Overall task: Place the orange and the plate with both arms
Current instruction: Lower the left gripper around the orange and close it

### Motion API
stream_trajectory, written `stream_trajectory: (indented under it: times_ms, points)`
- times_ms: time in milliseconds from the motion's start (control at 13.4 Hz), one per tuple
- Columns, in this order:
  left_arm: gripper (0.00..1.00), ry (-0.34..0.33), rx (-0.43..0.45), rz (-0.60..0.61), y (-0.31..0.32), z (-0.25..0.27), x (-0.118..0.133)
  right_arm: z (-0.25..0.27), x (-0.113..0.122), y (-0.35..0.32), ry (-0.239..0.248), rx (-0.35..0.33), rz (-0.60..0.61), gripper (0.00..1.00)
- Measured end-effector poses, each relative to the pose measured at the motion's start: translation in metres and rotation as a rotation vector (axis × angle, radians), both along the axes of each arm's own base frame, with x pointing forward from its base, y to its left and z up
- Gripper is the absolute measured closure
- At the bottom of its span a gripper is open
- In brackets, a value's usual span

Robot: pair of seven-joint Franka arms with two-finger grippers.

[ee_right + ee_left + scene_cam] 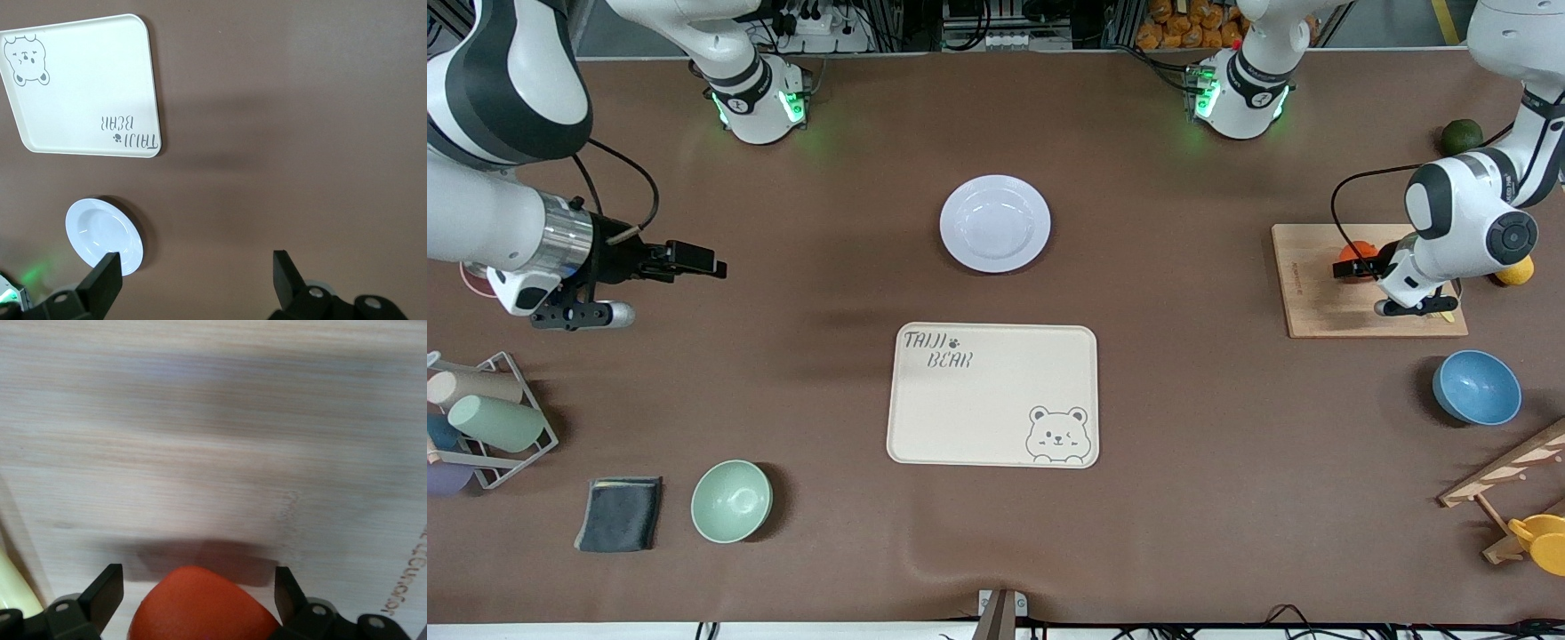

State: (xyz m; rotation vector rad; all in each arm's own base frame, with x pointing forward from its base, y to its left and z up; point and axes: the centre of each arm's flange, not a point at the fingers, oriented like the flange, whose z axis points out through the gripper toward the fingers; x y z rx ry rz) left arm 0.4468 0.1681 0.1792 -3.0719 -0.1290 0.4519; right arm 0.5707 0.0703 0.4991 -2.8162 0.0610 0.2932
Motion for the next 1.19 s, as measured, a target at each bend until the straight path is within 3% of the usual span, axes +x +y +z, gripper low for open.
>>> stream_trajectory:
  times_ms: [521, 670, 1192]
  points:
    - [0.07, 0.082, -0.051, 0.065, -0.002, 0.005, 0.000, 0.000, 0.000, -0.001, 0.000, 0.000, -0.002, 0.00]
    - [0.24, 0.088, -0.053, 0.065, -0.002, 0.006, 0.001, 0.000, 0.000, -0.001, 0.000, 0.000, -0.002, 0.00]
    - [0.28, 0.083, -0.051, 0.056, -0.003, 0.010, 0.010, 0.000, 0.000, -0.001, 0.000, 0.000, -0.001, 0.00]
